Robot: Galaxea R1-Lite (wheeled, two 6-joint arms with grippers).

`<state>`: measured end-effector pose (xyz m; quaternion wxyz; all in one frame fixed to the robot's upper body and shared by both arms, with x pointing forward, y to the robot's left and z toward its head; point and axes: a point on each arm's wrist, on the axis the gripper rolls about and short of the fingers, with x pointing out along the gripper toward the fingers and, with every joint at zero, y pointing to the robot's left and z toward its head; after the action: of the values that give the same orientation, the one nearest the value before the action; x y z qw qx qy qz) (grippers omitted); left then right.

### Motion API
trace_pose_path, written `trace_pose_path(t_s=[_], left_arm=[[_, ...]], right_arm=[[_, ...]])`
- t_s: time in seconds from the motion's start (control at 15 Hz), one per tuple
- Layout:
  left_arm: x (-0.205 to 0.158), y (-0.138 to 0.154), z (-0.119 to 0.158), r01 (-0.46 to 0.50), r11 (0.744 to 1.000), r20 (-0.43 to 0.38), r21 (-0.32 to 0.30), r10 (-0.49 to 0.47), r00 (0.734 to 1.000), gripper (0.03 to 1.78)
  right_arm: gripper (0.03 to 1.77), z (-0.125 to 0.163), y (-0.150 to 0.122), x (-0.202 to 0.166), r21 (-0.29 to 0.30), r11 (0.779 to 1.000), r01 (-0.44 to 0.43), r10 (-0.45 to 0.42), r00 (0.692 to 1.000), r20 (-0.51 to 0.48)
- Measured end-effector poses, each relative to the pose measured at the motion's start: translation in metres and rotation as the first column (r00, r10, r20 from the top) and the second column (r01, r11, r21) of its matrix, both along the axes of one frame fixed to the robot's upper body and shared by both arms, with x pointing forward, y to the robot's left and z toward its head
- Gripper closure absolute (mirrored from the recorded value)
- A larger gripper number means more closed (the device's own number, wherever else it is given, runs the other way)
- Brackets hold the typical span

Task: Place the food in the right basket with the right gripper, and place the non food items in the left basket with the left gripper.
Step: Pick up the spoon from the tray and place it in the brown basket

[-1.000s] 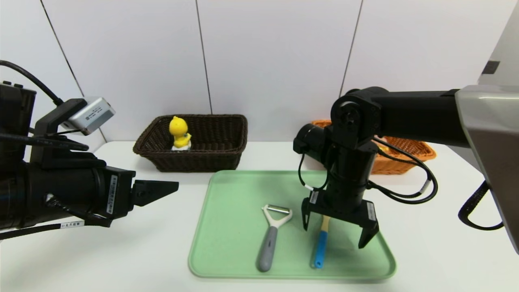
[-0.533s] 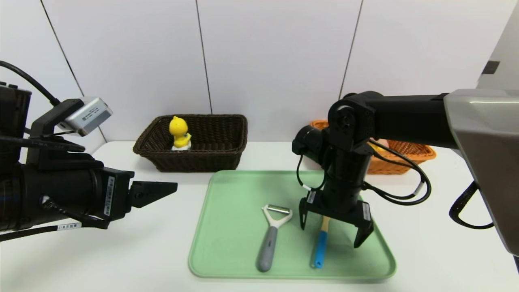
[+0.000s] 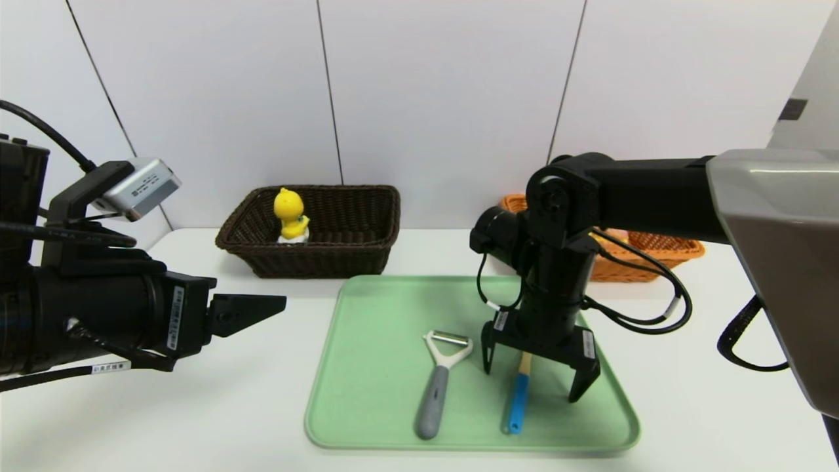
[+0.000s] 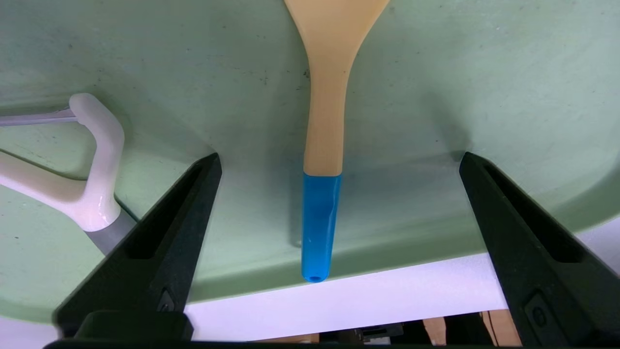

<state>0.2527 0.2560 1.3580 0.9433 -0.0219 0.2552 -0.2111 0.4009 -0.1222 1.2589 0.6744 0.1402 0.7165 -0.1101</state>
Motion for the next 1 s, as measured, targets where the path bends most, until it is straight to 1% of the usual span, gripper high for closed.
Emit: trace_pose_path(t_s=[0.13,0.2,0.4,0.47,0.53,0.8,1.0], left_arm=[[0.0000,0.0000,0.0000,0.000,1.000,0.000,0.000,0.000,1.000,0.12],[0.0000,0.0000,0.0003,0.001,1.000,0.001,-0.001,-0.001,1.000,0.12],[0.0000,0.0000,0.0004,0.001,1.000,0.001,0.000,-0.001,1.000,0.12],[-0.0001,0.0000,0.0005,0.001,1.000,0.001,-0.001,-0.001,1.000,0.12],[-0.0005,0.0002,0.0007,0.001,1.000,0.002,-0.002,-0.001,1.000,0.12],[-0.0013,0.0006,0.0009,0.001,1.000,0.003,-0.003,-0.001,1.000,0.12],[-0.0016,0.0008,0.0010,0.001,1.000,0.004,-0.003,-0.001,1.000,0.12]], right_arm=[[0.57,-0.0012,-0.0006,0.0008,0.006,1.000,0.002,-0.002,1.000,-0.009],[0.70,-0.0017,-0.0008,0.0010,0.008,1.000,0.004,-0.004,1.000,-0.014],[0.99,-0.0023,-0.0007,0.0011,0.008,1.000,0.004,-0.003,1.000,-0.017],[1.13,-0.0024,-0.0007,0.0012,0.008,1.000,0.003,-0.003,1.000,-0.017],[1.65,-0.0025,-0.0010,0.0008,0.005,1.000,0.004,-0.003,1.000,-0.021],[1.65,-0.0015,-0.0011,0.0006,0.008,1.000,0.001,-0.001,1.000,-0.018],[1.65,0.0069,-0.0027,-0.0025,0.022,1.000,-0.007,0.007,1.000,0.003]])
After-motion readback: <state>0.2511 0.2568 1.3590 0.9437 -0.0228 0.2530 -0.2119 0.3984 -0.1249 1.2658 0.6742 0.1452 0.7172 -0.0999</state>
